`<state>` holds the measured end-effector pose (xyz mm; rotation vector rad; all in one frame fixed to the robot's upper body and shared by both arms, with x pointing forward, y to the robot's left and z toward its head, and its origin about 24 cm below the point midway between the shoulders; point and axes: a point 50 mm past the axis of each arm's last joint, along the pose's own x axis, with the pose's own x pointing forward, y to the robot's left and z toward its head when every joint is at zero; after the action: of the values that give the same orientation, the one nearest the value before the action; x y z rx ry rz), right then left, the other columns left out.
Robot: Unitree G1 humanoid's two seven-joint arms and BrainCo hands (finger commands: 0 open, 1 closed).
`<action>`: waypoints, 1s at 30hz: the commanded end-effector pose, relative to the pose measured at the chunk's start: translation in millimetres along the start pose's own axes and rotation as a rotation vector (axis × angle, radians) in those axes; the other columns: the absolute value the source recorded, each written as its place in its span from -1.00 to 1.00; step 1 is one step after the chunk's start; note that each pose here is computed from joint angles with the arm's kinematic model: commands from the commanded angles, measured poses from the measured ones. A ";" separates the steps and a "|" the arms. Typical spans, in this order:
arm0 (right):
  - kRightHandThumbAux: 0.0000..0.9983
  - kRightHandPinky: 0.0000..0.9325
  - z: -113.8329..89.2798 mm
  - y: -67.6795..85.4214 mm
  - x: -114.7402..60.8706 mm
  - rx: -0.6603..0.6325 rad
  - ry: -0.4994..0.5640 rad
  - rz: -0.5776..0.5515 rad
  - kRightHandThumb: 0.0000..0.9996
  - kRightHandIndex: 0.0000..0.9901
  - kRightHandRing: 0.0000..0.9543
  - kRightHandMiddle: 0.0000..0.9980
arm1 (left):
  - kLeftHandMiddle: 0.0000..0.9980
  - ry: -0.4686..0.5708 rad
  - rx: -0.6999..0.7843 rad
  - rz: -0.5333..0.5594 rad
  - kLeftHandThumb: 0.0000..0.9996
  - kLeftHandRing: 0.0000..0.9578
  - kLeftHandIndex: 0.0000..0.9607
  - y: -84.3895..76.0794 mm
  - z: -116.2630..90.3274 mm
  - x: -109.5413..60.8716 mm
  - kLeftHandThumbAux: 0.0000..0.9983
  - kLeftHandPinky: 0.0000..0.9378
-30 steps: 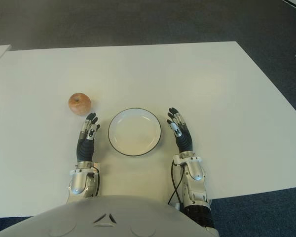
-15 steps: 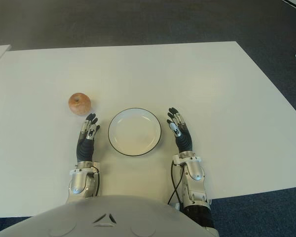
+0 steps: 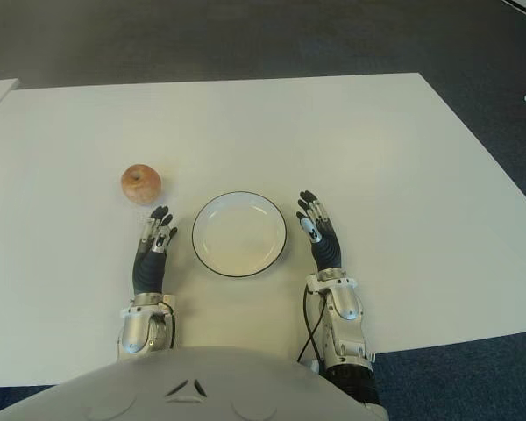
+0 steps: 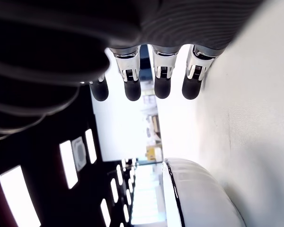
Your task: Put the apples into the plate.
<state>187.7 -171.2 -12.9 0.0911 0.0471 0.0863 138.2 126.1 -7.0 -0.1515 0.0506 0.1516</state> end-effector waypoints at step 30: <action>-0.08 -1.00 -34.3 -0.7 -6.0 0.016 0.174 -0.017 -1.00 -1.00 -1.00 -1.00 | -0.70 -0.102 1.254 0.172 -0.59 -0.66 -0.73 35.5 132.2 15.1 -0.04 -0.57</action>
<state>195.8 -168.3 -17.0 0.0761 0.0457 0.0768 150.1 176.1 115.7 0.8748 0.0382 0.3105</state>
